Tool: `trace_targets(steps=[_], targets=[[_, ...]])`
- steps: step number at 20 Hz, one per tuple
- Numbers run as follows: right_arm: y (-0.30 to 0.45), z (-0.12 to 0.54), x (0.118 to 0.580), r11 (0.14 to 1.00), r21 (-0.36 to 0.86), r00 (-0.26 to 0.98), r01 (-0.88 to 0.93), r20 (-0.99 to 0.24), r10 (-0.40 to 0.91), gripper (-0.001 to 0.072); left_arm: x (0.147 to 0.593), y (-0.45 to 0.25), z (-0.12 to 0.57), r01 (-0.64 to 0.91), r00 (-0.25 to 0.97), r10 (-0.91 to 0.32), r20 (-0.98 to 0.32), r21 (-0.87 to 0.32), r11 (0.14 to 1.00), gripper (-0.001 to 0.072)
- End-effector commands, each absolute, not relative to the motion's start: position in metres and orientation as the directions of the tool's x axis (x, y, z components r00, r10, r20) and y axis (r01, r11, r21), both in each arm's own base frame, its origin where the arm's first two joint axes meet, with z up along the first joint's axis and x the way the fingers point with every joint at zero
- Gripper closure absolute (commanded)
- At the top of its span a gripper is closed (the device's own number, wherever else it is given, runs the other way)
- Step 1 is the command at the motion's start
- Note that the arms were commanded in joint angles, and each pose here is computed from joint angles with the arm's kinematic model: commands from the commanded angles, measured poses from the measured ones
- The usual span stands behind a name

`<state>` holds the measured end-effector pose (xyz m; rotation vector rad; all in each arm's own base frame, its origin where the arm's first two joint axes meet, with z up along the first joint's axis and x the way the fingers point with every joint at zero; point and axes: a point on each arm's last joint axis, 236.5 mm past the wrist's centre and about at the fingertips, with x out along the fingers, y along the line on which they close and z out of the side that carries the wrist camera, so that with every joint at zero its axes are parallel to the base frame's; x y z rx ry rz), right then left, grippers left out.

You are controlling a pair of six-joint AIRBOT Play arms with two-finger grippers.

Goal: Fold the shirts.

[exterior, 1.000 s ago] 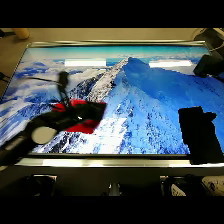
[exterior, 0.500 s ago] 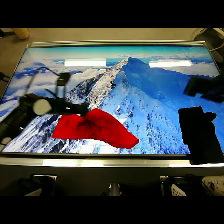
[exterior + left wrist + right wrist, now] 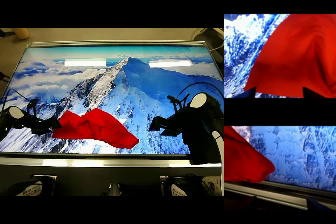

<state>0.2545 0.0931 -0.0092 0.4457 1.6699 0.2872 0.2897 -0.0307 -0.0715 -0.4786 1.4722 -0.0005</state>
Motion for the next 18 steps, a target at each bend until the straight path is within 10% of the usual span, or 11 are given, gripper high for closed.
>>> trace_targets(steps=[1, 8, 13, 18], targets=[[0.110, -0.031, 0.238, 0.853, 0.498, -0.135, 0.157, -0.844, 0.518, 0.0030, 0.291, -0.025, -0.092, -0.287, 0.117, -0.309, -0.944, -0.330, 0.899, -0.0013], [0.135, -0.041, 0.236, 0.777, 0.593, -0.095, 0.212, -0.779, 0.620, 0.0030, 0.286, -0.033, -0.117, -0.279, 0.046, -0.318, -0.947, -0.318, 0.906, 0.0009], [0.141, -0.055, 0.240, 0.744, 0.616, -0.040, 0.260, -0.763, 0.645, 0.0030, 0.297, -0.055, -0.113, -0.285, 0.083, -0.377, -0.923, -0.384, 0.878, 0.0687], [0.146, -0.070, 0.240, 0.717, 0.633, -0.004, 0.293, -0.749, 0.663, 0.0032, 0.308, -0.056, -0.082, -0.229, 0.179, -0.377, -0.909, -0.411, 0.883, 0.0686]])
